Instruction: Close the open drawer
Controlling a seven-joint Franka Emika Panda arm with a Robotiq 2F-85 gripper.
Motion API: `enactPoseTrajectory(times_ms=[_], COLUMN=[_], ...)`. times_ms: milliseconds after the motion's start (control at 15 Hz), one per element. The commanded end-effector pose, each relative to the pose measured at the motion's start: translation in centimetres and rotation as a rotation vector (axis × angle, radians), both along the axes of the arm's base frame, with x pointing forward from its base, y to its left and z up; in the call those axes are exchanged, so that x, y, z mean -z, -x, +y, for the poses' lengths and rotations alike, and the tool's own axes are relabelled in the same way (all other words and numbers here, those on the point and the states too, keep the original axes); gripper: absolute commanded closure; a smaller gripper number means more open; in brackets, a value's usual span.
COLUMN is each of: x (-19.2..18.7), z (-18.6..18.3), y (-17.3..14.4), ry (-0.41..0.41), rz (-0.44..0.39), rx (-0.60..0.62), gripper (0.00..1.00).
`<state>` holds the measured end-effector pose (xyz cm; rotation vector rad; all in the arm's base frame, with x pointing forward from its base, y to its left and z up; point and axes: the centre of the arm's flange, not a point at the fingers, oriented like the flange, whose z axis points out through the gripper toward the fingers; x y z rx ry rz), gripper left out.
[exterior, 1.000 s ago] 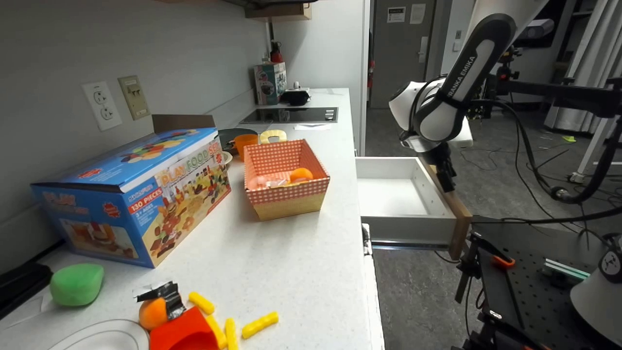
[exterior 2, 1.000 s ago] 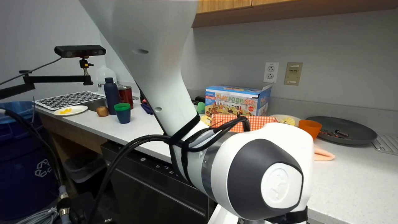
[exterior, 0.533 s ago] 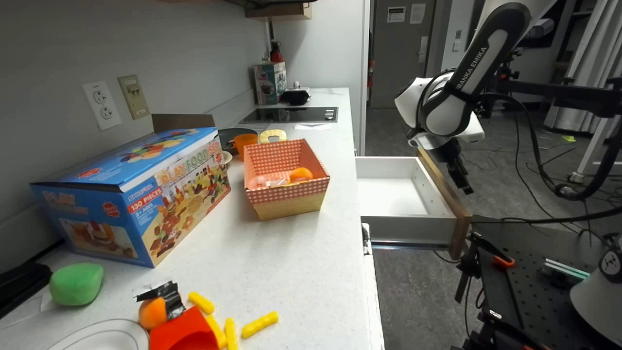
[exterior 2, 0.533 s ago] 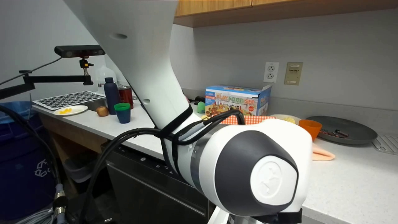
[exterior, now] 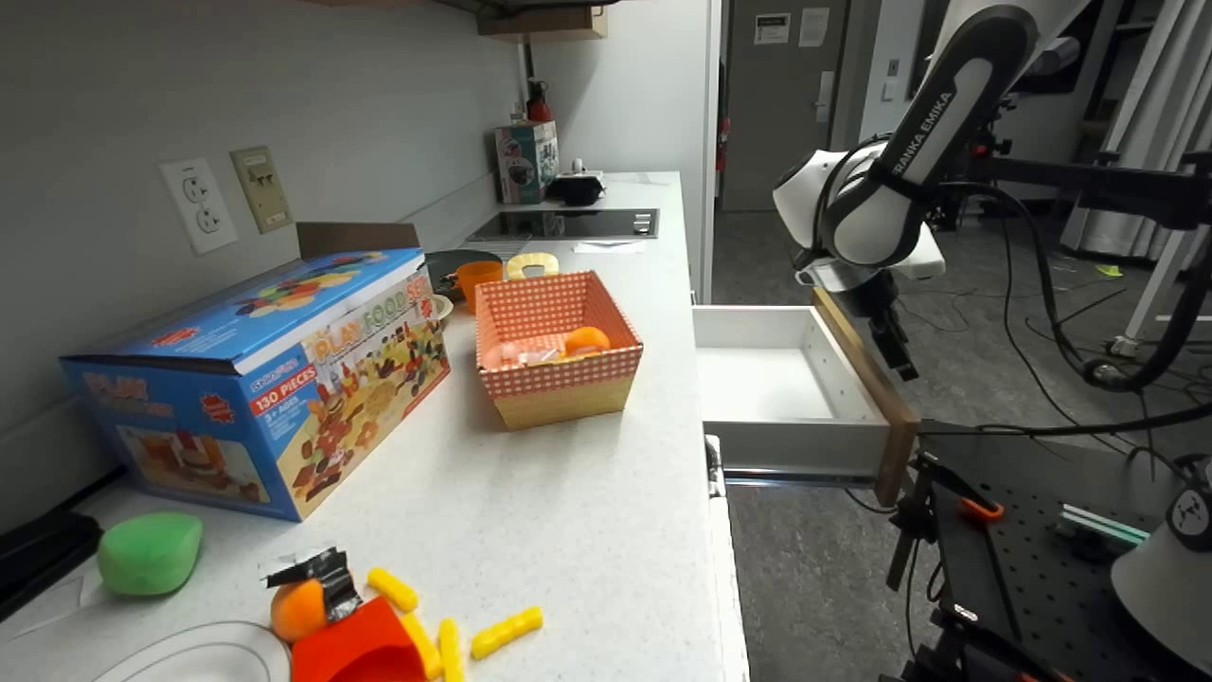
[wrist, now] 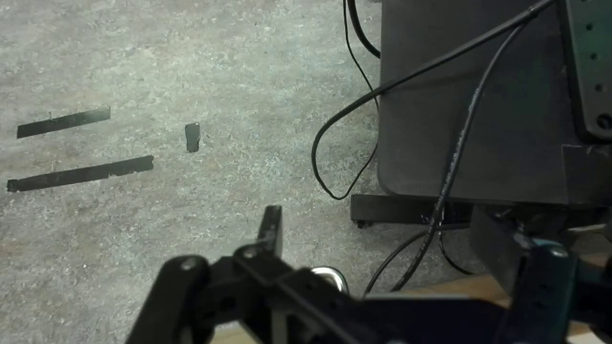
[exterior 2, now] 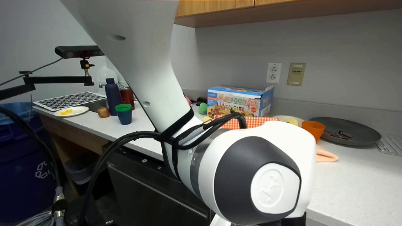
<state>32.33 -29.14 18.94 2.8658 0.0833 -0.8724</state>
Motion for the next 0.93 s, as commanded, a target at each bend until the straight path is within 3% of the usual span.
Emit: enactPoseTrajectory(times_ms=[0, 333, 867], x=[0.8, 0.8, 0.5], z=[-1.5, -2.7, -4.0], y=[0.1, -0.4, -1.9], ry=[-0.038, -0.061, -0.221], rz=[-0.054, -0.103, -0.218], rx=[-0.021, -0.062, -0.191], gripper=[0.00, 0.00, 0.00])
